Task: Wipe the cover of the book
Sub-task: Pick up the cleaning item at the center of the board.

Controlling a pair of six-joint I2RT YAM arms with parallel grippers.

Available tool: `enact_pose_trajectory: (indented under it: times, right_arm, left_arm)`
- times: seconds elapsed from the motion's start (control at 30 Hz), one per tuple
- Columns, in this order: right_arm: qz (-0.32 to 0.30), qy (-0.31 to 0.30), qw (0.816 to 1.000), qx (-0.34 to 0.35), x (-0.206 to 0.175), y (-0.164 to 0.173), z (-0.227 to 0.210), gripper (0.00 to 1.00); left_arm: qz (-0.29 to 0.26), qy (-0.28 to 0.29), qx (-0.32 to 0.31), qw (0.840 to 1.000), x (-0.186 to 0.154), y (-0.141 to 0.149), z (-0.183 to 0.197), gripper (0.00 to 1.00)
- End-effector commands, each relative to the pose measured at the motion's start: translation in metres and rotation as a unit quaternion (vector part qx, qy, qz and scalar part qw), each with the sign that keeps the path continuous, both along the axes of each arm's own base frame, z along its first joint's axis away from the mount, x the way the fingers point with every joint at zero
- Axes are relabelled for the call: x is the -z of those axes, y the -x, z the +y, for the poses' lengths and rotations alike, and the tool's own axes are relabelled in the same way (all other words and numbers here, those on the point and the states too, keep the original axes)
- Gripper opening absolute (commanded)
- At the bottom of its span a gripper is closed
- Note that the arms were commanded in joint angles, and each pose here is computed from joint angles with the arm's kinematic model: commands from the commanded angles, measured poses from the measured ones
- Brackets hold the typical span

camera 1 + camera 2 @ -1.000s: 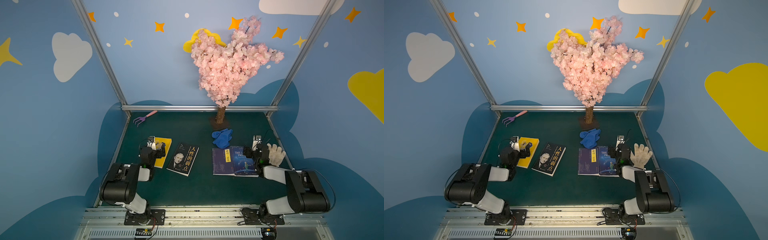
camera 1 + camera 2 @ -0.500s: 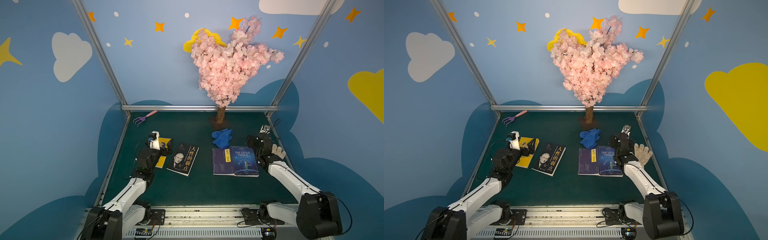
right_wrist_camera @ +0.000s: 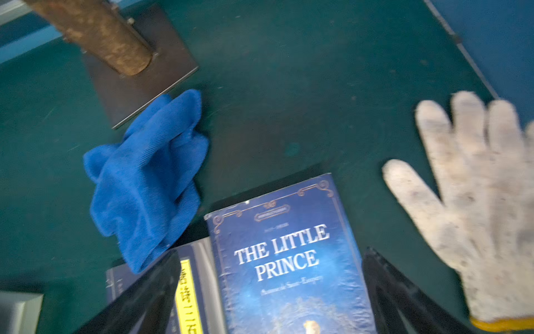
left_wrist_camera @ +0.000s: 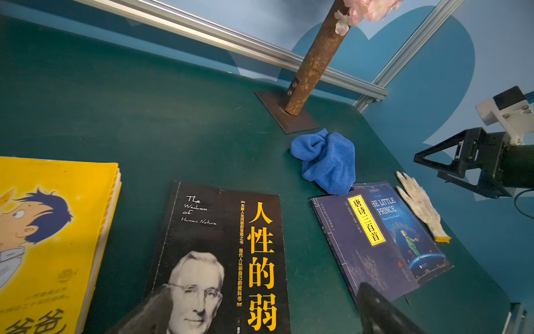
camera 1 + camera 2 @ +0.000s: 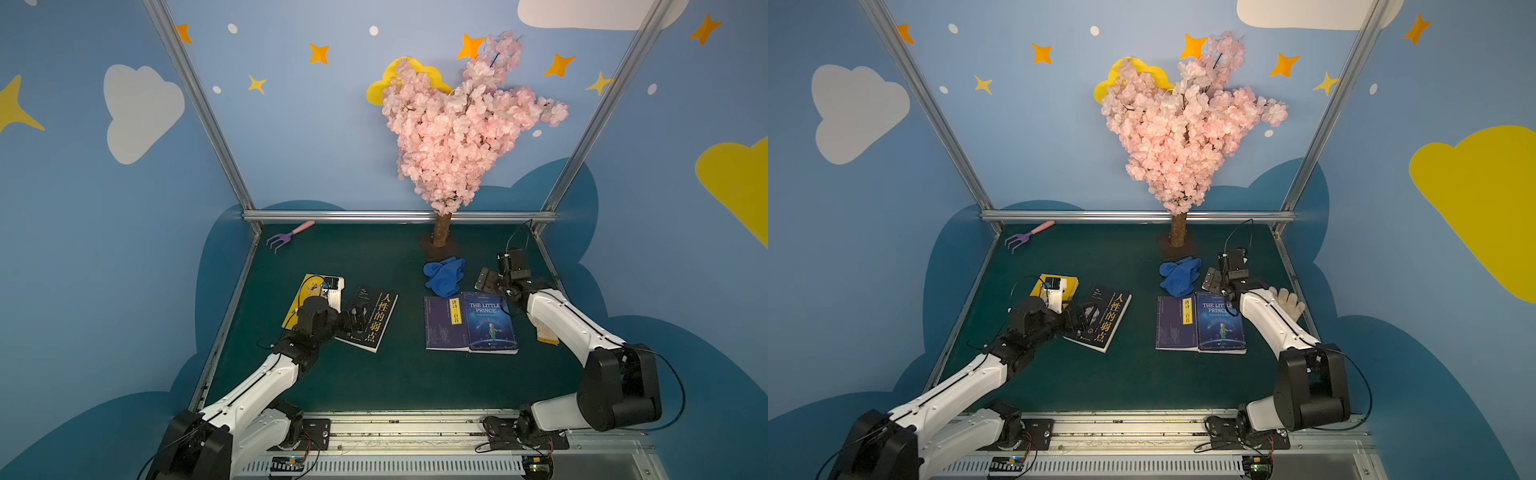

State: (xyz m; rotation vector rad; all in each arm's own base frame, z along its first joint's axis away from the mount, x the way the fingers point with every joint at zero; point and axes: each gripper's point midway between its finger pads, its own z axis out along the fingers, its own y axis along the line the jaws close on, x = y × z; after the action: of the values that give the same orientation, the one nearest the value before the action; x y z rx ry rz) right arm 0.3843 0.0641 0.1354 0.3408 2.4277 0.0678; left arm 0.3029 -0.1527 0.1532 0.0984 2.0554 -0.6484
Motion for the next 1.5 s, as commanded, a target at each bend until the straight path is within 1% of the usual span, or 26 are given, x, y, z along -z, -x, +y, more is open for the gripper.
enact_pose_trajectory:
  times: [0.0,0.03,0.1,0.2,0.3,0.4,0.47,0.57,0.67,0.77,0.83,0.87,0.93,0.97,1.0,1.03,1.07,1.1,1.23,1.3,1.37,1.47]
  right_arm:
    - [0.036,-0.035,0.997,-0.055,0.008,-0.006,0.036,0.96]
    - [0.044,-0.037,0.996,-0.066,0.01,-0.01,0.046,0.96]
    - [0.06,-0.029,0.994,-0.088,0.015,-0.018,0.066,0.96]
    - [0.091,-0.004,0.989,-0.114,0.03,-0.031,0.092,0.96]
    - [0.135,0.016,0.983,-0.121,0.053,-0.045,0.108,0.96]
    - [0.18,0.017,0.976,-0.119,0.078,-0.052,0.119,0.96]
    - [0.195,0.015,0.974,-0.118,0.09,-0.053,0.124,0.96]
    - [0.197,0.028,0.973,-0.12,0.096,-0.051,0.128,0.95]
    - [0.205,0.03,0.97,-0.125,0.099,-0.049,0.128,0.92]
    - [0.213,0.033,0.967,-0.133,0.101,-0.048,0.129,0.81]
    - [0.212,0.033,0.967,-0.139,0.101,-0.048,0.129,0.71]
    - [0.21,0.034,0.967,-0.142,0.101,-0.048,0.13,0.64]
    - [0.206,0.034,0.967,-0.146,0.1,-0.048,0.13,0.48]
    - [0.203,0.032,0.967,-0.15,0.099,-0.049,0.131,0.38]
    - [0.2,0.032,0.967,-0.154,0.097,-0.049,0.131,0.27]
    - [0.196,0.031,0.967,-0.158,0.093,-0.05,0.131,0.19]
    - [0.191,0.03,0.968,-0.161,0.087,-0.05,0.131,0.08]
    - [0.184,0.03,0.969,-0.165,0.08,-0.05,0.132,0.0]
    - [0.137,0.026,0.974,-0.177,0.035,-0.048,0.13,0.0]
    - [0.104,0.019,0.976,-0.188,0.005,-0.045,0.13,0.0]
    - [0.077,0.007,0.975,-0.209,-0.025,-0.039,0.131,0.0]
    - [0.037,0.008,0.974,-0.223,-0.062,-0.025,0.124,0.0]
  left_arm:
    - [0.014,-0.026,-0.075,0.997,0.002,-0.002,0.028,1.0]
    - [0.021,-0.027,-0.098,0.995,0.008,-0.002,0.036,1.0]
    - [0.027,-0.016,-0.125,0.992,0.017,0.001,0.045,1.0]
    - [0.026,0.009,-0.141,0.99,0.025,0.004,0.052,1.0]
    - [0.037,0.014,-0.171,0.984,0.034,0.004,0.066,1.0]
    - [0.052,0.017,-0.18,0.982,0.04,0.003,0.071,1.0]
    - [0.062,0.022,-0.176,0.982,0.044,0.001,0.07,1.0]
    - [0.069,0.032,-0.164,0.984,0.045,-0.002,0.064,1.0]
    - [0.066,0.038,-0.161,0.984,0.043,-0.003,0.063,1.0]
    - [0.061,0.046,-0.163,0.984,0.041,-0.003,0.063,1.0]
    - [0.058,0.056,-0.167,0.983,0.043,-0.002,0.063,1.0]
    - [0.056,0.062,-0.167,0.982,0.043,-0.002,0.063,1.0]
    - [0.054,0.063,-0.159,0.984,0.044,-0.002,0.061,1.0]
    - [0.056,0.054,-0.16,0.984,0.044,-0.002,0.062,1.0]
    - [0.06,0.044,-0.166,0.983,0.046,-0.003,0.065,1.0]
    - [0.062,0.034,-0.173,0.982,0.048,-0.004,0.068,1.0]
    - [0.065,0.026,-0.185,0.98,0.05,-0.004,0.073,1.0]
    - [0.068,0.024,-0.193,0.978,0.052,-0.004,0.075,1.0]
    - [0.068,0.032,-0.183,0.98,0.053,-0.005,0.071,1.0]
    - [0.066,0.034,-0.169,0.983,0.051,-0.004,0.067,1.0]
    - [0.052,0.041,-0.128,0.99,0.047,-0.004,0.054,1.0]
    - [0.041,0.047,-0.067,0.996,0.041,-0.002,0.032,0.88]
